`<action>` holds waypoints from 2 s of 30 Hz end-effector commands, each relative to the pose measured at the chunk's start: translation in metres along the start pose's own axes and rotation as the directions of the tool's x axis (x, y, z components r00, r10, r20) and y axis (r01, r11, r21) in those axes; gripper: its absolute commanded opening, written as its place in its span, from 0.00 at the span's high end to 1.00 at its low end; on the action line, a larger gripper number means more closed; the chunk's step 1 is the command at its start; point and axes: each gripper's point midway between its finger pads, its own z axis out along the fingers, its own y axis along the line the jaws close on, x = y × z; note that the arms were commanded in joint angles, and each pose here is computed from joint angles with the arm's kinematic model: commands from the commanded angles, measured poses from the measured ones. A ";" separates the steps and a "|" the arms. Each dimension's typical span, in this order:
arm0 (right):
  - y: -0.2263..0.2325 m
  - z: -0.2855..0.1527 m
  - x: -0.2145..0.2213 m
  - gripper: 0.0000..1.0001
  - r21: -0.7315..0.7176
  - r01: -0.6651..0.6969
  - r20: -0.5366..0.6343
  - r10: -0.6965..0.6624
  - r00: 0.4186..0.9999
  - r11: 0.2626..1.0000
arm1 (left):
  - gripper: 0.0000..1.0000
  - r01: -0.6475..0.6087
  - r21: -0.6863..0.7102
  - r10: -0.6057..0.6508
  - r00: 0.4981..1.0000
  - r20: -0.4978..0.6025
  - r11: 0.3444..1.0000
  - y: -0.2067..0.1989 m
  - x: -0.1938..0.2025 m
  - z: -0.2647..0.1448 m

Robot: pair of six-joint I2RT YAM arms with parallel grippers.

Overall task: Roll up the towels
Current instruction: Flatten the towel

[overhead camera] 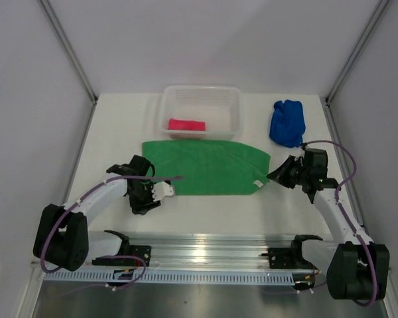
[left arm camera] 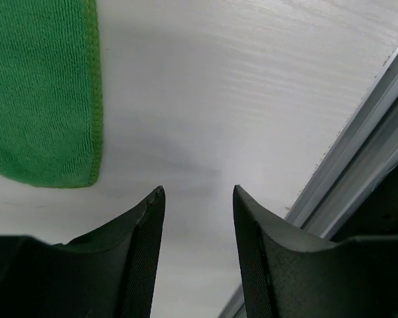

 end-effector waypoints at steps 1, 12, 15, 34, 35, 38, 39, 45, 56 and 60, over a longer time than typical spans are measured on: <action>0.015 0.002 -0.021 1.00 -0.053 0.027 0.073 -0.024 0.997 0.998 | 0.51 0.036 -0.037 -0.034 0.998 0.056 0.999 0.004 -0.010 -0.012; 0.018 0.003 -0.028 1.00 -0.049 0.061 0.071 -0.057 0.996 0.997 | 0.46 -0.107 -0.304 0.113 0.994 0.002 0.947 0.078 -0.020 -0.017; 0.017 0.002 -0.027 1.00 -0.044 0.065 0.071 -0.062 0.996 0.997 | 0.45 -0.145 -0.227 0.130 0.988 -0.077 0.963 0.080 -0.012 -0.006; 0.003 -0.015 -0.019 1.00 0.016 0.076 0.048 -0.077 0.996 0.997 | 0.99 0.004 -0.123 -0.027 0.982 -0.189 0.992 0.067 0.024 0.012; 0.006 -0.019 -0.022 1.00 0.013 0.083 0.056 -0.084 0.995 0.996 | 0.99 0.024 -0.153 -0.045 0.990 -0.135 0.988 0.070 0.017 0.003; 0.013 -0.029 -0.023 1.00 0.003 0.091 0.063 -0.091 0.994 0.996 | 0.99 0.126 -0.237 -0.131 0.991 -0.007 0.963 0.078 0.011 -0.029; 0.019 -0.034 -0.027 1.00 -0.004 0.096 0.073 -0.096 0.993 0.995 | 0.99 0.159 -0.280 -0.155 0.987 0.040 0.947 0.087 0.004 -0.045; 0.068 -0.071 -0.069 1.00 -0.068 0.163 0.190 -0.148 0.971 0.984 | 0.99 0.273 -0.404 -0.196 0.955 0.221 0.873 0.097 -0.016 -0.128; 0.135 -0.138 -0.109 1.00 -0.126 0.283 0.328 -0.230 0.916 0.951 | 0.99 0.388 -0.520 -0.195 0.901 0.387 0.761 0.103 -0.045 -0.248; 0.143 -0.135 -0.121 1.00 -0.144 0.304 0.355 -0.237 0.904 0.942 | 0.99 0.409 -0.606 -0.170 0.895 0.412 0.682 0.119 -0.046 -0.276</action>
